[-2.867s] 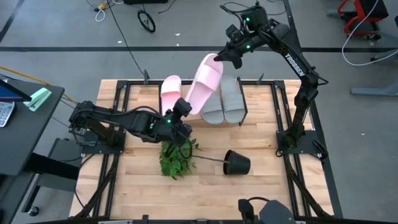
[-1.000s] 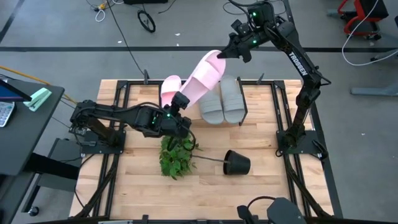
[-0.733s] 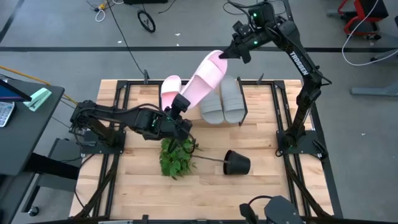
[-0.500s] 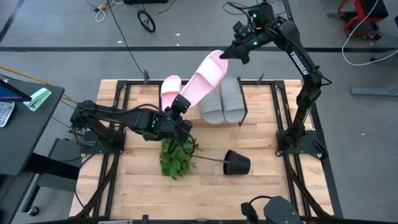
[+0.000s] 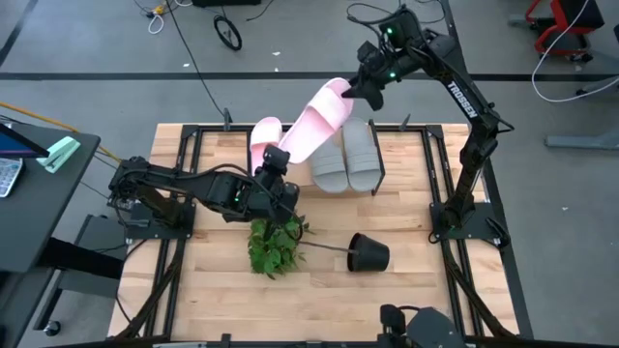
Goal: Pick and place slides into the shelf
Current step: Put the pink slide on the shelf
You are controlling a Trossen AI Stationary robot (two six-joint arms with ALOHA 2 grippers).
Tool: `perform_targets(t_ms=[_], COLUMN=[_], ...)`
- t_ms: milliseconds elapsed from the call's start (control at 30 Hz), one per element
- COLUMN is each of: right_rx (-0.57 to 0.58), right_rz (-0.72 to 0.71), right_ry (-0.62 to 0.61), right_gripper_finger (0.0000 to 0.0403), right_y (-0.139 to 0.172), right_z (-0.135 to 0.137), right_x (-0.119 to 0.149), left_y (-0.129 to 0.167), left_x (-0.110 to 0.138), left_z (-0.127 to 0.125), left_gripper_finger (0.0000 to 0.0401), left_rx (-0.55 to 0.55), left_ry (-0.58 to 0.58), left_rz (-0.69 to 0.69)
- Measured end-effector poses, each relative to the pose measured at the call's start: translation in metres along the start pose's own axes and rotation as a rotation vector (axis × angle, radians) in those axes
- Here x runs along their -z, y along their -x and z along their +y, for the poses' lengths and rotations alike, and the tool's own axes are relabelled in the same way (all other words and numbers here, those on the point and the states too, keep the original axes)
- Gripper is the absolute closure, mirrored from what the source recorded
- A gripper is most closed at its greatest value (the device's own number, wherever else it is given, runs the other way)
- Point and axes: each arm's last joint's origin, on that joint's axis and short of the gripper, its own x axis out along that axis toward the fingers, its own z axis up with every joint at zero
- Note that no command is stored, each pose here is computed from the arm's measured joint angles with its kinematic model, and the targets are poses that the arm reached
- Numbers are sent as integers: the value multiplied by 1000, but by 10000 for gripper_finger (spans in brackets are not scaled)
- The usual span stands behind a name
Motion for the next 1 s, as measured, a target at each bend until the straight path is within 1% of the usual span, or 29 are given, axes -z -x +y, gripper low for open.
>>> perform_targets(t_ms=[233,367,600,767,833,900,1000], right_rx=[38,71,163,180,213,263,327], right_rz=[41,65,100,117,127,140,160], right_ry=[131,203,238,259,266,269,270], right_gripper_finger=[221,193,153,130,124,119,117], right_y=[-8,-11,-12,-12,-12,-11,-10], right_z=[8,11,10,10,9,7,5], right_x=[0,0,0,1,1,1,2], left_y=[0,0,-5,-13,-18,-22,-27], left_x=[0,0,2,6,8,10,11], left_z=[0,0,2,5,7,8,8], left_gripper_finger=[361,366,367,370,371,371,371], left_rx=[-4,-4,-5,-27,-35,-17,49], left_ry=[135,188,310,402,459,480,514], left_rz=[3,2,17,56,71,72,46])
